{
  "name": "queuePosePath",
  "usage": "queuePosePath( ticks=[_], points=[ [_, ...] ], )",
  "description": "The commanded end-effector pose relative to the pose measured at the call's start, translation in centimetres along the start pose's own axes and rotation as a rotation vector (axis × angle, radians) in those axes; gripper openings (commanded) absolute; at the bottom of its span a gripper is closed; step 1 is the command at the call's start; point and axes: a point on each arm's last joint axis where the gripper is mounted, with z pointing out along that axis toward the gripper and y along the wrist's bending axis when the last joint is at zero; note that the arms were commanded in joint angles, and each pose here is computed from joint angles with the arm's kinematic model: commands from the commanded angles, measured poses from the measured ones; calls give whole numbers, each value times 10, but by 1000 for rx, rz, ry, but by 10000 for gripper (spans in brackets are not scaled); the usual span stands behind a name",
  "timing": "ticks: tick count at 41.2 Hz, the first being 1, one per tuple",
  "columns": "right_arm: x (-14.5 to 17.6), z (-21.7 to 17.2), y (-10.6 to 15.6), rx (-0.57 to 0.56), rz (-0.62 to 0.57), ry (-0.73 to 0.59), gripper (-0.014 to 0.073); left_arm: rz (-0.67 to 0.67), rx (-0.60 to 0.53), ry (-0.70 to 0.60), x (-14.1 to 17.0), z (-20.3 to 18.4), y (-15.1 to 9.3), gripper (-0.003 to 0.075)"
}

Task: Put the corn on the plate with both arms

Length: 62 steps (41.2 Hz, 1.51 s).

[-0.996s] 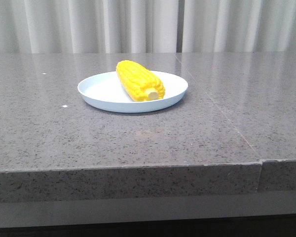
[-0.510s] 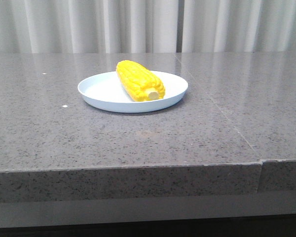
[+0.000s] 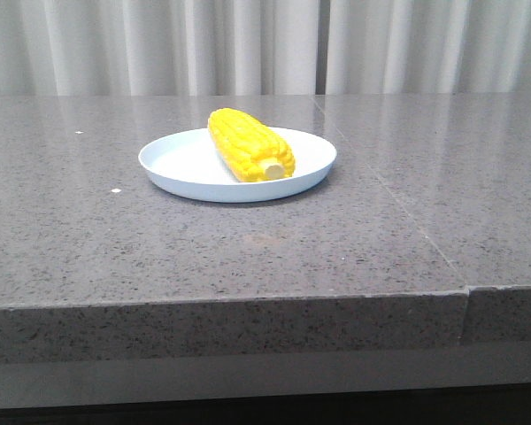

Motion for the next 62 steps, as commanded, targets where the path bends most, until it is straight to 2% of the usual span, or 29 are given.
queuePosePath(
  ticks=[1, 7, 15, 28, 35, 62],
  points=[
    [4, 1, -4, 83, -23, -191, -120, -18, -7, -92, -7, -2, 1, -20],
    [36, 4, -9, 168, -27, -266, -120, -18, -7, -92, -7, -2, 1, -20],
    [58, 12, -11, 185, -28, -290, -120, -18, -7, -92, -7, -2, 1, -20],
    [59, 12, -12, 186, -27, -270, -120, -18, -7, -92, -7, -2, 1, -20],
    [59, 12, -12, 170, 94, -281, -120, -18, -7, -92, -7, -2, 1, -20],
    [59, 12, -12, 171, 86, -280, -120, -18, -7, -92, -7, -2, 1, -20]
  ],
)
